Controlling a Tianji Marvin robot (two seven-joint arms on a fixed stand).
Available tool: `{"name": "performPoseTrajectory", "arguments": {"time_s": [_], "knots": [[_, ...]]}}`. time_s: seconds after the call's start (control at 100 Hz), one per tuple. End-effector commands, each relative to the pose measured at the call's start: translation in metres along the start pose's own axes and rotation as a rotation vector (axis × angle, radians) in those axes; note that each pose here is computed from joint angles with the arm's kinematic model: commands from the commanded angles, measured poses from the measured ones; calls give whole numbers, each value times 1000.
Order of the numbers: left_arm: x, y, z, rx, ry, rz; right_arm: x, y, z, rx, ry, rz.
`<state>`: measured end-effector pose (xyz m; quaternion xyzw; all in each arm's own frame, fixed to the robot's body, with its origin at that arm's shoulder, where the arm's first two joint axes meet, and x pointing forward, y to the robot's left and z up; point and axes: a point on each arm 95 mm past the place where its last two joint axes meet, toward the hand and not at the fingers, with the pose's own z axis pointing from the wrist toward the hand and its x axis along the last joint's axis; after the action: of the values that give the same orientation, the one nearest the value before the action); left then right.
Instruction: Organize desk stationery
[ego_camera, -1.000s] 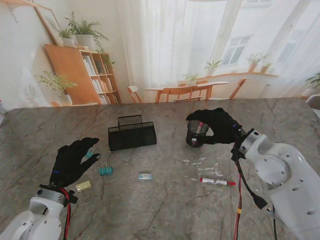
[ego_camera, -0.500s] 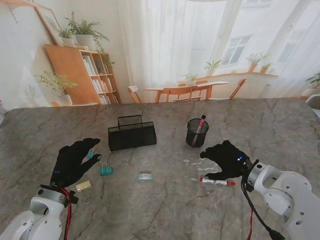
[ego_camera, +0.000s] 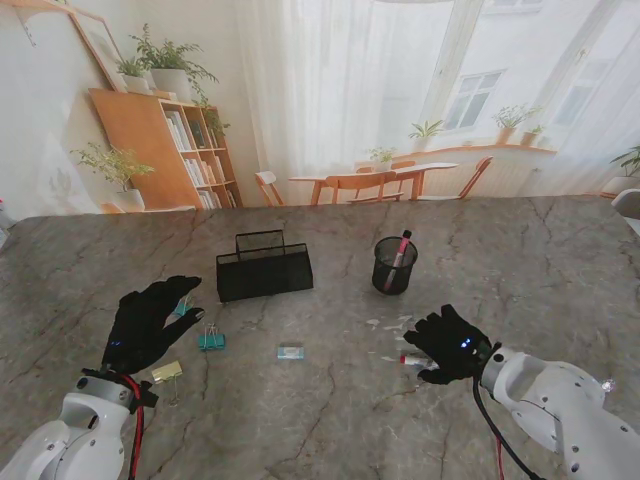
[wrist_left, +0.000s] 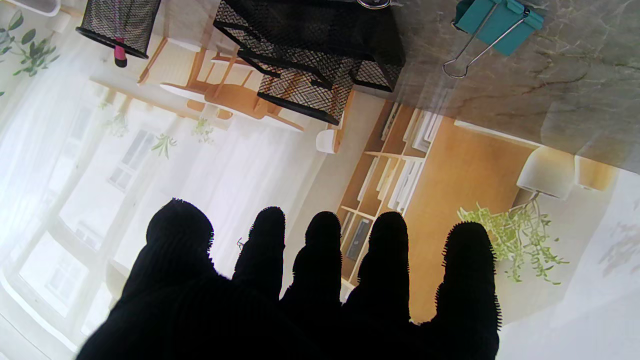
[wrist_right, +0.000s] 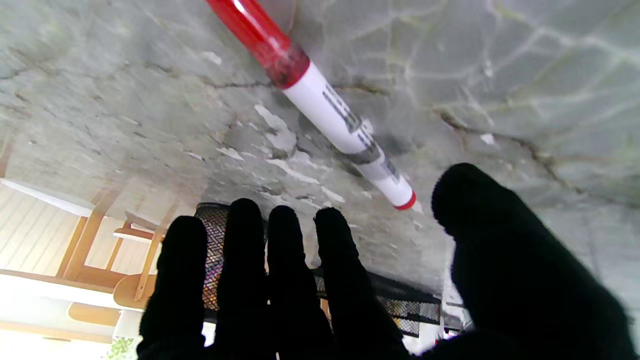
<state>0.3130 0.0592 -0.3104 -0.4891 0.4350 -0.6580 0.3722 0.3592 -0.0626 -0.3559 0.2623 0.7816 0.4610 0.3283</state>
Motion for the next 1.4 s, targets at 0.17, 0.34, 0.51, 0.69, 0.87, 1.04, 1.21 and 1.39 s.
{"name": "performPoseTrajectory", "arguments": {"time_s": [0.17, 0.34, 0.51, 0.69, 0.87, 1.04, 1.21, 1.39], "knots": [[2, 1, -2, 2, -2, -6, 4, -14, 7, 52, 2, 0], [2, 0, -2, 5, -3, -5, 5, -17, 11, 62, 7, -6], [2, -1, -5, 16, -5, -1, 6, -21, 13, 81, 19, 2], [2, -2, -6, 22, -7, 2, 6, -26, 17, 105, 26, 33], [2, -2, -7, 21, -8, 2, 6, -29, 22, 116, 49, 58], [2, -2, -7, 18, -7, 3, 7, -30, 27, 114, 74, 69], [2, -2, -7, 17, -9, 2, 8, -31, 30, 99, 92, 60], [2, -2, -7, 19, -9, 4, 8, -32, 30, 114, 96, 69]]}}
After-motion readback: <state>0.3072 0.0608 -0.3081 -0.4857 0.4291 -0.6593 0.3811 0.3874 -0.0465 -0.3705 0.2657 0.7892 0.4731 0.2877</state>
